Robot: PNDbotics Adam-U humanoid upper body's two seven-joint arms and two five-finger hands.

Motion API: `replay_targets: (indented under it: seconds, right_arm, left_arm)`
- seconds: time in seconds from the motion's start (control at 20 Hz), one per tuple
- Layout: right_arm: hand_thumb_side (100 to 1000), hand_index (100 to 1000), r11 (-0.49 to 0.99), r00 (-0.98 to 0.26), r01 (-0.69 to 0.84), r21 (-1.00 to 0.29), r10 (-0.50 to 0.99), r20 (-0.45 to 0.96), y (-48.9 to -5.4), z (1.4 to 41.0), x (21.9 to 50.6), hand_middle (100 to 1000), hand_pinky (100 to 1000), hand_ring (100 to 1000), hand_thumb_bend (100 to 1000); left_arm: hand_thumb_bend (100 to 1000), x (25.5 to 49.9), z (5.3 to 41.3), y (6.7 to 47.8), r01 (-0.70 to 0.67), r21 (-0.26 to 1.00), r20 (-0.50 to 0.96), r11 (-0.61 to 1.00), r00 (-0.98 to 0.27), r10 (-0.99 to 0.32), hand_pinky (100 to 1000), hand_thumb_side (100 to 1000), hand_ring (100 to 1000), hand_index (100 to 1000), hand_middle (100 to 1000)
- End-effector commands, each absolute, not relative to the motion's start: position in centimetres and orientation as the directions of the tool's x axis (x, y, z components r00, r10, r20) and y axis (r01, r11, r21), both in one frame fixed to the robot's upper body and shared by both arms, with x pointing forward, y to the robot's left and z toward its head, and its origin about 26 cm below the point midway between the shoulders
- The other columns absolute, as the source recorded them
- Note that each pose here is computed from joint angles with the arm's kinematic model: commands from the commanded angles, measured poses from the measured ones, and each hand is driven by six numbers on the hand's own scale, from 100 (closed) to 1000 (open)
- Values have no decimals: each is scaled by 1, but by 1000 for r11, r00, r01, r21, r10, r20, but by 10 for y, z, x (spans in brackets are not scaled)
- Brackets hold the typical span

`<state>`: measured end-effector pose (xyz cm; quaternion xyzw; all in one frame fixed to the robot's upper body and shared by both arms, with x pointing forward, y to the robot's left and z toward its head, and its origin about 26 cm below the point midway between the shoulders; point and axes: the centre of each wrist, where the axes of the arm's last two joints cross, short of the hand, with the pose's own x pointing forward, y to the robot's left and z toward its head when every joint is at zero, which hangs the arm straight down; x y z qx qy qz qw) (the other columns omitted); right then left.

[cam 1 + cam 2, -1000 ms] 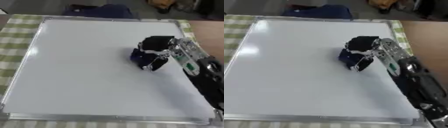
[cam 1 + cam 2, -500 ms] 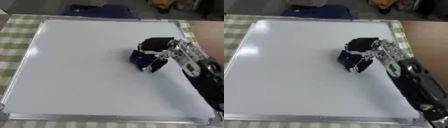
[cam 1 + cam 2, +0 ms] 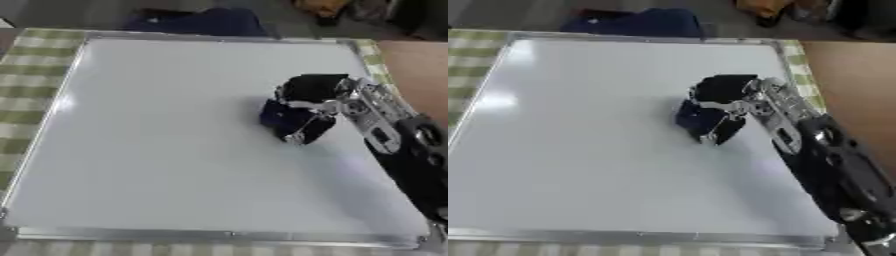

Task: Wipe the whiteboard clean with a brush.

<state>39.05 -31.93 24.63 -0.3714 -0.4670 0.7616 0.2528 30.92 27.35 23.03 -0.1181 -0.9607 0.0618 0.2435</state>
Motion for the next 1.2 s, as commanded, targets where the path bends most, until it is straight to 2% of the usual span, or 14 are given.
replay_targets:
  seconds: [0.05, 0.35, 0.85, 1.2]
  right_arm:
    - [284, 284, -597, -635, -84, -797, 649, -419, -330, 254, 389, 100, 284, 272, 100]
    - [264, 274, -590, -588, -81, -803, 679, -440, -340, 257, 390, 100, 275, 263, 100]
    - [256, 257, -507, -548, -126, -853, 752, -366, -352, 261, 393, 100, 245, 242, 100]
    - [247, 260, -447, -453, -186, -875, 829, -327, -375, 262, 394, 100, 242, 244, 100]
  left_arm:
    - [100, 306, 240, 275, 196, -145, 425, 970, -873, 240, 448, 968, 510, 520, 520]
    - [100, 306, 241, 275, 197, -141, 422, 970, -874, 239, 447, 971, 509, 519, 520]
    - [100, 306, 241, 274, 198, -142, 421, 970, -875, 240, 447, 968, 510, 519, 520]
    - [100, 306, 241, 274, 200, -140, 422, 970, -874, 242, 447, 968, 511, 519, 520]
